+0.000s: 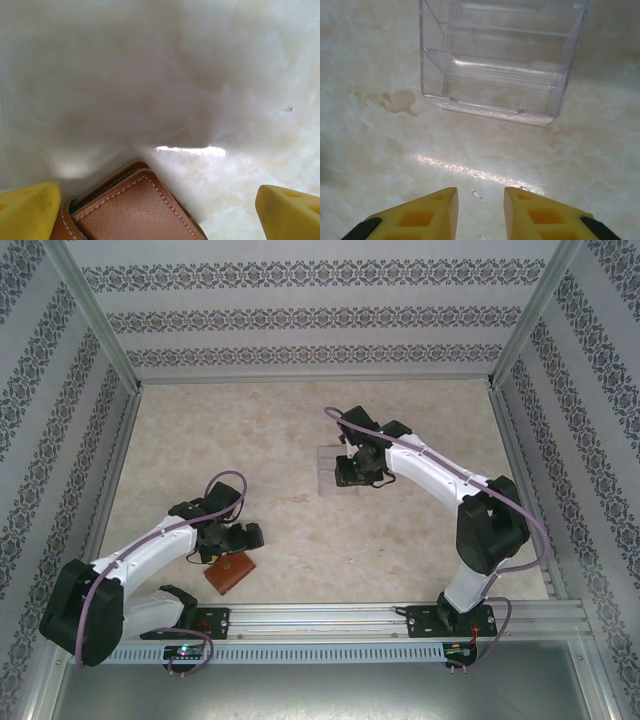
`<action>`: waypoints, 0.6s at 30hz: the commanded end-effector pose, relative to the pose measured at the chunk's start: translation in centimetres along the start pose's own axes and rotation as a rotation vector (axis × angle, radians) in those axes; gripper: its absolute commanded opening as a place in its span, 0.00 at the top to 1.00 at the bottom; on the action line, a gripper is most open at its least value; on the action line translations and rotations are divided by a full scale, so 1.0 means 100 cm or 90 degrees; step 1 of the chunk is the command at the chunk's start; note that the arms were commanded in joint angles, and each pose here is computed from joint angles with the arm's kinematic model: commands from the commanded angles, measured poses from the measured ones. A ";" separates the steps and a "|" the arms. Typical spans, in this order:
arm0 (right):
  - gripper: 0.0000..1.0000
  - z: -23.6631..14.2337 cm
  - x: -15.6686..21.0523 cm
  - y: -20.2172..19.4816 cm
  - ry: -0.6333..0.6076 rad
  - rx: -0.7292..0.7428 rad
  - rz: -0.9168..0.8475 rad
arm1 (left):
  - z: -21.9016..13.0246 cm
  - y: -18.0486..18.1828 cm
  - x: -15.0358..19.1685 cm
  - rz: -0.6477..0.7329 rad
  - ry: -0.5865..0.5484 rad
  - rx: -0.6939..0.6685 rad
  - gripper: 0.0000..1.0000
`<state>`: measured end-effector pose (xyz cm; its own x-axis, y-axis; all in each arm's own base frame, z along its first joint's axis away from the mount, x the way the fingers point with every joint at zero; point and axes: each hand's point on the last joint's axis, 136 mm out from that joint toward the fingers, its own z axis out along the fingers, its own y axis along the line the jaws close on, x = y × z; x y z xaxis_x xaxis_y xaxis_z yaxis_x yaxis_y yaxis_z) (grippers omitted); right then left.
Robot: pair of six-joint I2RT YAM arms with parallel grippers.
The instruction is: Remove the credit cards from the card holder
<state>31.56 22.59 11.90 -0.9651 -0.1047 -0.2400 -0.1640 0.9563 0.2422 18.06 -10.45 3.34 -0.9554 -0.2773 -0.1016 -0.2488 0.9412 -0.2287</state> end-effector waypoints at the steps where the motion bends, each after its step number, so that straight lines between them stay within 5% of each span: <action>1: 0.68 -0.008 0.007 0.006 -0.007 -0.017 -0.010 | 0.000 0.014 0.022 -0.020 0.025 -0.047 0.00; 12: 0.67 -0.001 0.020 0.002 -0.005 -0.032 -0.007 | 0.003 0.023 0.047 -0.008 0.039 -0.112 0.00; 18: 0.67 -0.004 0.022 0.001 -0.009 -0.034 -0.006 | 0.003 0.023 0.045 -0.010 0.028 -0.127 0.12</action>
<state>29.65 21.92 10.72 -0.9670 -0.1094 -0.2300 -0.1704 0.9491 0.2650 14.05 -10.65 2.30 -0.9615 -0.2675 -0.0628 -0.2606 0.9602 -0.1009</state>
